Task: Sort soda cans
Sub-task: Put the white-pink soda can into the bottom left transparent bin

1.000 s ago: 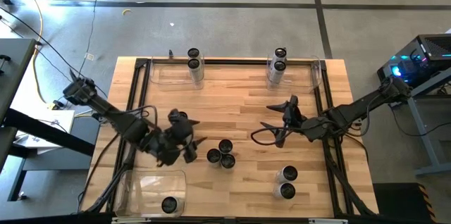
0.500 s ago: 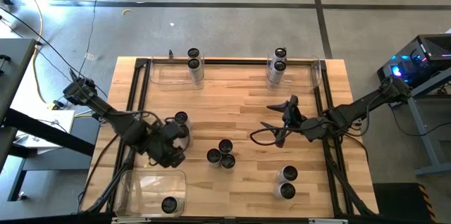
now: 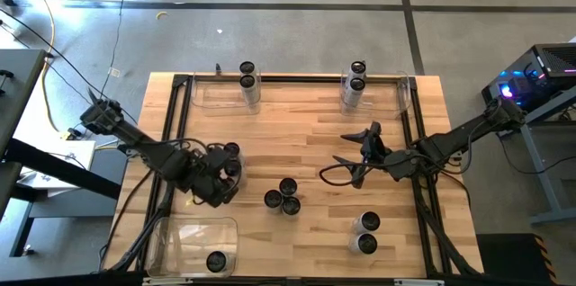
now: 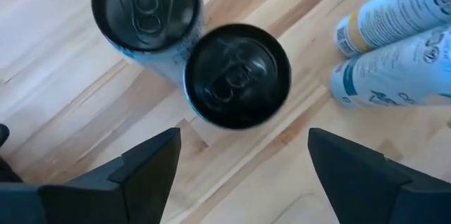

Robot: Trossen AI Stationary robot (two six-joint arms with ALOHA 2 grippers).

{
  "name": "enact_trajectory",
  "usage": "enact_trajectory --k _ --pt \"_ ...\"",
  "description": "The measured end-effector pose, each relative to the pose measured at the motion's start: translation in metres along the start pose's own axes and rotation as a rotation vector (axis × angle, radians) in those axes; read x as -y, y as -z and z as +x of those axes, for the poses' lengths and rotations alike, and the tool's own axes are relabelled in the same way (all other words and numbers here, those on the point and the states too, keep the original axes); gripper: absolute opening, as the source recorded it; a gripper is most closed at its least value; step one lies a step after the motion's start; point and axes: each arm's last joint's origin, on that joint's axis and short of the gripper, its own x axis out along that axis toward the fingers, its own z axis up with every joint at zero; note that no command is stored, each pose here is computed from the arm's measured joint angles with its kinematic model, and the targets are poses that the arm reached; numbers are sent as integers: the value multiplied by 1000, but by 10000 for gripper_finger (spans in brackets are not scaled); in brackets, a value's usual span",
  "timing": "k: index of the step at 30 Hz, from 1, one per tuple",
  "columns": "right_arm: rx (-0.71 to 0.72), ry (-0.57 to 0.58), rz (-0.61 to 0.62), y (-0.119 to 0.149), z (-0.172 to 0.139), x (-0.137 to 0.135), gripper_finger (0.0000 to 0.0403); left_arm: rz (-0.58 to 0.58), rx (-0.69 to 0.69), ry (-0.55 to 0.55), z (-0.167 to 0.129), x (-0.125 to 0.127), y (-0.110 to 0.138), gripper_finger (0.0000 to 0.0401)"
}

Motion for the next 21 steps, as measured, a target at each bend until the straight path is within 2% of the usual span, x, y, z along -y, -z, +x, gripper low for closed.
enact_trajectory --k 8,21 --pt "0 0 0 0 0 0 296 -6 -6 -28 5 -4 -11 332" --pt "0 1 0 0 0 0 296 66 39 -120 30 10 -14 333"
